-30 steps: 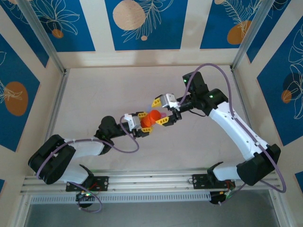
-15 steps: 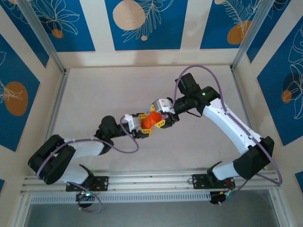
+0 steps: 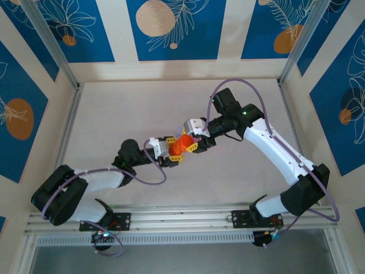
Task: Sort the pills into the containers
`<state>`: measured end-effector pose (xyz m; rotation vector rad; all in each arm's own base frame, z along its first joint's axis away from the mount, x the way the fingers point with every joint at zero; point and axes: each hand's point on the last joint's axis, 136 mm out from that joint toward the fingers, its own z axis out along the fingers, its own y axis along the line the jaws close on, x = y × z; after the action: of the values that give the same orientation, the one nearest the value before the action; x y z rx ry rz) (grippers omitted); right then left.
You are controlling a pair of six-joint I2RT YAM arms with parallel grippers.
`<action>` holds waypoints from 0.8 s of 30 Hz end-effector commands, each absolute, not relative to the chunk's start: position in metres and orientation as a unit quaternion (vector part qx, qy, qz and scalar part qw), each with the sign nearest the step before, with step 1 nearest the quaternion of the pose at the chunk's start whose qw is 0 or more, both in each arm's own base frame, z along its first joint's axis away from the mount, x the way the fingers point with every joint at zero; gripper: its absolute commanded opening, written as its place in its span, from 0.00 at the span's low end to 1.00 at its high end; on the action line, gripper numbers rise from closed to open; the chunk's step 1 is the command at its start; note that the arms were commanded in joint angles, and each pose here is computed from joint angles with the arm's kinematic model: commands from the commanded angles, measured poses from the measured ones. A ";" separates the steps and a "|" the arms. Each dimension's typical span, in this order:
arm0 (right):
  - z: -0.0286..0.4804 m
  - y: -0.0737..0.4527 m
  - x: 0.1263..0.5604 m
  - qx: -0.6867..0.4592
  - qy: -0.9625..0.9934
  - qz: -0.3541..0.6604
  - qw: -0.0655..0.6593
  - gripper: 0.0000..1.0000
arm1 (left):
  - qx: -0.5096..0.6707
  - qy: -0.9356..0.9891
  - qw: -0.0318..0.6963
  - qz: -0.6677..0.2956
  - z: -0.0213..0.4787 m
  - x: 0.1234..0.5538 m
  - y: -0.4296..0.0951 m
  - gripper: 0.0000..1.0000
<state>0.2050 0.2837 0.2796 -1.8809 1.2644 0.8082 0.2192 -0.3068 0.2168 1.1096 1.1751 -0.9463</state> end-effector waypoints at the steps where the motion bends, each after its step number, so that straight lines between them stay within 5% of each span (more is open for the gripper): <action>1: 0.273 0.284 0.197 -0.720 0.508 0.330 0.339 0.45 | 0.473 0.474 0.621 -0.408 0.247 0.222 -0.306 0.00; 11: 0.260 0.295 0.219 -0.610 0.638 0.334 0.329 0.33 | 0.434 0.494 0.671 -0.343 0.260 0.246 -0.294 0.00; 24: 0.227 0.286 0.268 -0.259 0.875 0.318 0.257 0.22 | 0.410 0.519 0.706 -0.254 0.261 0.266 -0.282 0.00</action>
<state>0.2567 0.2979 0.2615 -1.0411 2.0910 0.9175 0.2625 -0.2833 0.2019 0.9903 1.3454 -0.6409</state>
